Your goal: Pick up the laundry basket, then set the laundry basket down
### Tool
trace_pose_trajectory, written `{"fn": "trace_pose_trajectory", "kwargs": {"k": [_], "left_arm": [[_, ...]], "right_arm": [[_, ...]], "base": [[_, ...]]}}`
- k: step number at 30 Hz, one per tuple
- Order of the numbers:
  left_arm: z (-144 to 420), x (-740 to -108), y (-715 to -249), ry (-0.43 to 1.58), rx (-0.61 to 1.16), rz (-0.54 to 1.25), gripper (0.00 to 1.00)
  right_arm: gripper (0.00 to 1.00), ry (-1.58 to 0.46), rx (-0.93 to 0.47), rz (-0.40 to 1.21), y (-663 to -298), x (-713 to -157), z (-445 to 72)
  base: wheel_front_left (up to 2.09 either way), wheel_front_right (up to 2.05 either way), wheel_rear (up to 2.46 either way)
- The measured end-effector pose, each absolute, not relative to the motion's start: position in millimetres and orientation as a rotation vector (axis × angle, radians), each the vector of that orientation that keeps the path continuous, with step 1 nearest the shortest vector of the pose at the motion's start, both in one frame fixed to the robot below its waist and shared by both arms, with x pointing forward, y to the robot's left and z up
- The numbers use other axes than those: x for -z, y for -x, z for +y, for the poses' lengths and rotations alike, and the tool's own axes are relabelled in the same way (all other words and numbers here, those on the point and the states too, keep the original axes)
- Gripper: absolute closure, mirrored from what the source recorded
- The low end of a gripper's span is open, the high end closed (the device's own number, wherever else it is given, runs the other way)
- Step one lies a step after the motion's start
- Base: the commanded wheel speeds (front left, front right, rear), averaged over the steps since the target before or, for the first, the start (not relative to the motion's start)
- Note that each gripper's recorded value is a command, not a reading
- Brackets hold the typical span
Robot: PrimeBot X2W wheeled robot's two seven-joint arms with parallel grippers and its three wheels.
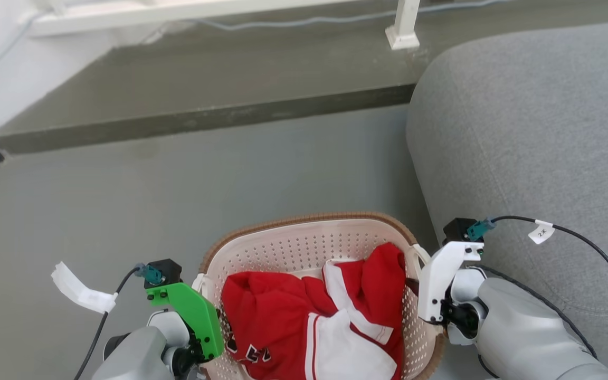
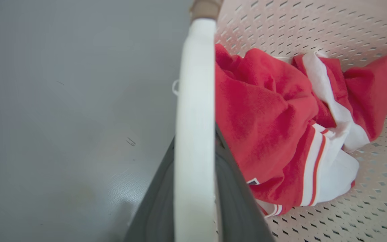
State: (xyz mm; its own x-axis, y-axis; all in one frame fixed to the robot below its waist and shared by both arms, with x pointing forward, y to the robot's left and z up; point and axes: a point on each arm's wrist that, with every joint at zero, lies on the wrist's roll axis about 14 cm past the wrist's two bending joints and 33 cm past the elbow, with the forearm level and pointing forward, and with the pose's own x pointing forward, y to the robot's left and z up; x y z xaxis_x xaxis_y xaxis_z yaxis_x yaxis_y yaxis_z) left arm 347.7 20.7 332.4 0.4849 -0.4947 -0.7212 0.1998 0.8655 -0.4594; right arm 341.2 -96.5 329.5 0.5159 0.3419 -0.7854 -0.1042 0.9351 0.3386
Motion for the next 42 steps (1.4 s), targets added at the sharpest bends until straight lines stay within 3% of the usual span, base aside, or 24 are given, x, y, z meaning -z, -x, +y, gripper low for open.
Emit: {"fn": "trace_pose_trajectory", "kwargs": {"k": [42], "left_arm": [[19.1, -340.6, -341.1, 0.329, 0.442, 0.983, 1.0]], "right_arm": [[1.0, -0.262, -0.274, 0.996, -332.9, -336.6, -96.9]], "base": [[0.0, 0.0, 0.0]]}}
